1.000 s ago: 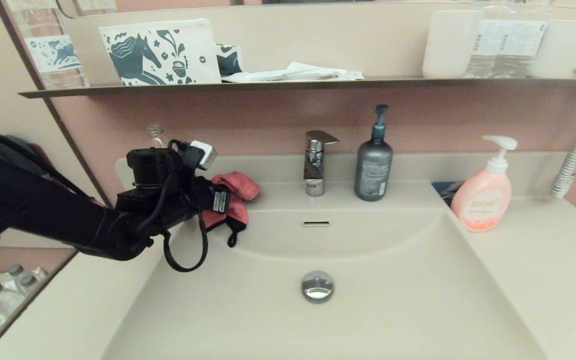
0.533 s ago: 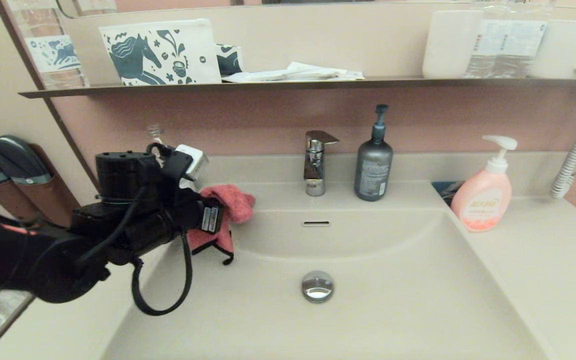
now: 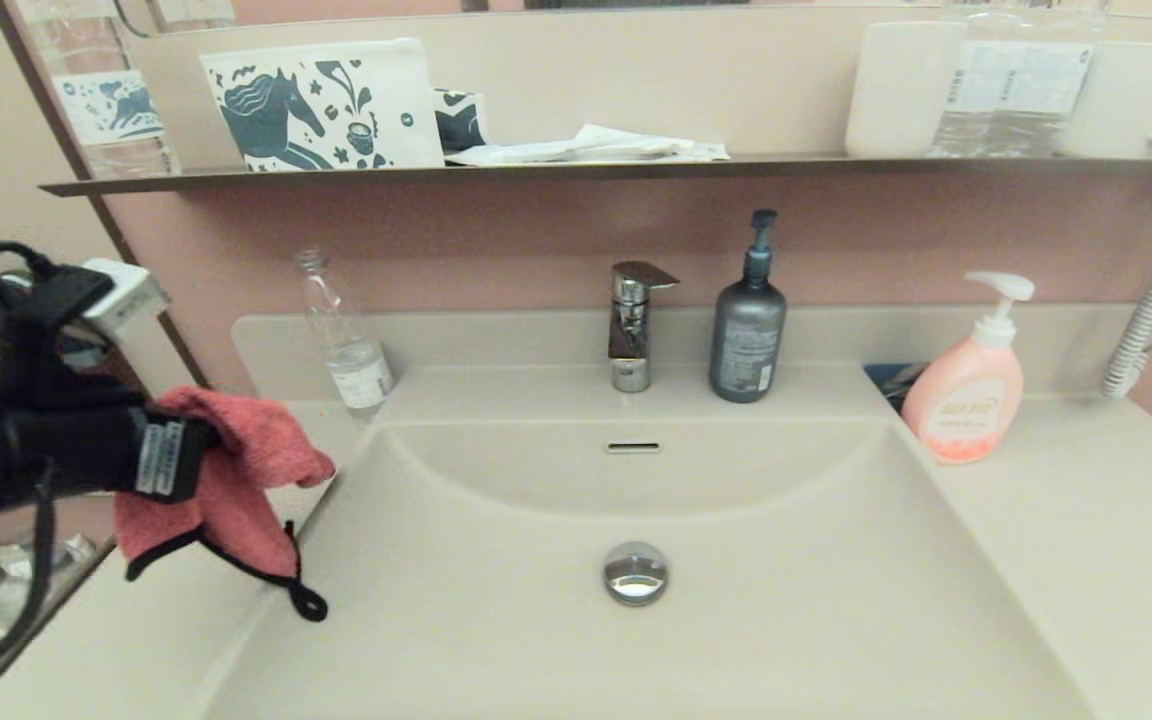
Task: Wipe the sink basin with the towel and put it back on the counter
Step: Wipe the sink
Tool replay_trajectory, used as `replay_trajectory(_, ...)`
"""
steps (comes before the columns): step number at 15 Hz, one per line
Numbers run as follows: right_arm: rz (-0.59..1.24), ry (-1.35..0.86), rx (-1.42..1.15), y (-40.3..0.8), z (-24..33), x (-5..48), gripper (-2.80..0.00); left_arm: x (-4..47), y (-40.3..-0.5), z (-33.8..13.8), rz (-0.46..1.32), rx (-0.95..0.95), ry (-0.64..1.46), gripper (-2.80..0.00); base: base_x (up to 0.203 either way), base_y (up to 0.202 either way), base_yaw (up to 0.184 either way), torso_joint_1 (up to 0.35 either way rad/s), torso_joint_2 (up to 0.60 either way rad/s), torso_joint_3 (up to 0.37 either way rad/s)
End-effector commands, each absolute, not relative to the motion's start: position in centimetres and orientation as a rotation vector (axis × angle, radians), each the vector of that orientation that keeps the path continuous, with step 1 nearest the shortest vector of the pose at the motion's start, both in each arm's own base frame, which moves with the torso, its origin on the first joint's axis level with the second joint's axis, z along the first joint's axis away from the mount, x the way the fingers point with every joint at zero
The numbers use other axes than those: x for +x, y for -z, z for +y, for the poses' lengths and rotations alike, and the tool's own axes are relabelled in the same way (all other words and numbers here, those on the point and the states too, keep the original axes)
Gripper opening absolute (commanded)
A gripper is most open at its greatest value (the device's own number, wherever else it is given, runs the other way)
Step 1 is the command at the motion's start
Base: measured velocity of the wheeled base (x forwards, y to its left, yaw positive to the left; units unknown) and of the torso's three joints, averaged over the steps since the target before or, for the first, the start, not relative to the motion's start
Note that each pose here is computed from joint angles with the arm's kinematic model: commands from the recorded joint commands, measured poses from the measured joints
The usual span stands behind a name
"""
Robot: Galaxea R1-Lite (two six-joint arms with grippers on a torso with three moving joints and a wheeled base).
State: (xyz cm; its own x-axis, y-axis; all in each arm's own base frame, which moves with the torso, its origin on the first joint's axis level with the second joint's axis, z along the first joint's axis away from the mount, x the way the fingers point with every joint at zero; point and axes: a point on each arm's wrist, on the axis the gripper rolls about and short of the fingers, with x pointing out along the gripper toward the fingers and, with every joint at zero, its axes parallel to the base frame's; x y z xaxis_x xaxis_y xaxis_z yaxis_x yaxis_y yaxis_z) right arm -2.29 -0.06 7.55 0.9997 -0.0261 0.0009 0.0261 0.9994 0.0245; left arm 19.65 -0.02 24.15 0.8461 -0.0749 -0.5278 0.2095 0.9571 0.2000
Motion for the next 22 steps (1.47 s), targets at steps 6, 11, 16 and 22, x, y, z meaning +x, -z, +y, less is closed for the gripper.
replay_trajectory(6,0.0,0.026,0.025,-7.5,-0.1,-2.3,-2.8,18.2,-22.0,6.4,0.748,0.213,0.082,-2.8,0.0,0.0,0.0,0.0,0.0,0.0)
replay_trajectory(11,0.0,0.026,0.025,-7.5,-0.1,-2.3,-2.8,19.6,-20.4,10.2,0.768,0.233,0.162,-2.8,0.0,0.0,0.0,0.0,0.0,0.0)
replay_trajectory(16,0.0,0.026,0.025,-7.5,-0.1,-2.3,-2.8,20.9,-17.7,9.1,0.833,0.154,0.281,-2.8,0.0,0.0,0.0,0.0,0.0,0.0)
replay_trajectory(22,0.0,0.026,0.025,-7.5,-0.1,-2.3,-2.8,23.4,-15.2,9.7,0.915,0.118,0.337,-2.8,0.0,0.0,0.0,0.0,0.0,0.0)
